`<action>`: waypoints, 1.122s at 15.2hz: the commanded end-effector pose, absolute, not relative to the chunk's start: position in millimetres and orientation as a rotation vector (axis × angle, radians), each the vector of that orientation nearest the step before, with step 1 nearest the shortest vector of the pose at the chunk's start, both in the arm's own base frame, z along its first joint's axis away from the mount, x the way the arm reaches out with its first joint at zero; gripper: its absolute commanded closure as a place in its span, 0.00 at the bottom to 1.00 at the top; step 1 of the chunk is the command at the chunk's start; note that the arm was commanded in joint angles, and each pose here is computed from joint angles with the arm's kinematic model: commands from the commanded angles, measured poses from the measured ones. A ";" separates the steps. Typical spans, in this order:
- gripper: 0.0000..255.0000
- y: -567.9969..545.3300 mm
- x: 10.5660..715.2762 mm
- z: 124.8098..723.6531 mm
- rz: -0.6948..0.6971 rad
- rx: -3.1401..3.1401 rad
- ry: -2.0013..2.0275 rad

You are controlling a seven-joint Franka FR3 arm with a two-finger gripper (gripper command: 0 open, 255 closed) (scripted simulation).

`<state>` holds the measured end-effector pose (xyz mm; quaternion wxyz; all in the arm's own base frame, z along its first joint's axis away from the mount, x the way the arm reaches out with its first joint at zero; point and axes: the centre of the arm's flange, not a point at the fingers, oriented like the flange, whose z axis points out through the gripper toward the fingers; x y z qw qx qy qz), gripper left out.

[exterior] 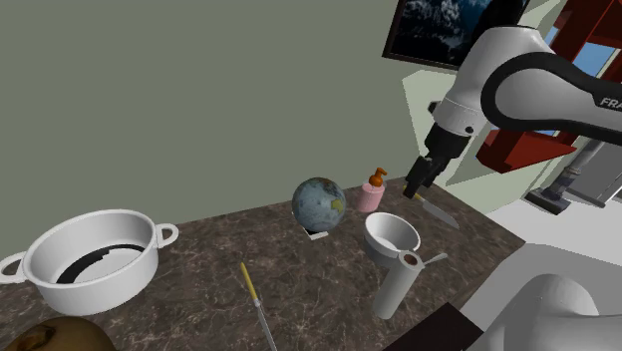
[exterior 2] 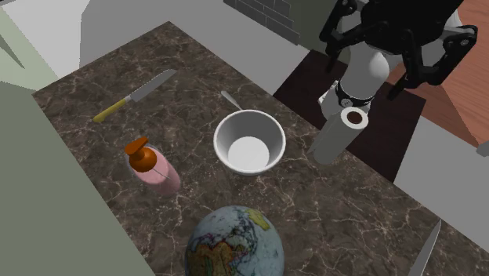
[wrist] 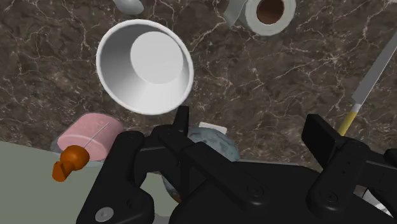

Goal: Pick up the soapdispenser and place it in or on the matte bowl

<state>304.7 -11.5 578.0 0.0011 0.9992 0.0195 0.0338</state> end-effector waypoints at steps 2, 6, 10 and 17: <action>0.00 -21.0 312.9 573.9 0.103 3.136 0.063; 0.00 -59.2 346.1 557.4 0.092 3.134 0.070; 0.00 -97.2 379.2 540.7 0.081 3.131 0.077; 0.00 -163.5 437.4 511.4 0.062 3.127 0.089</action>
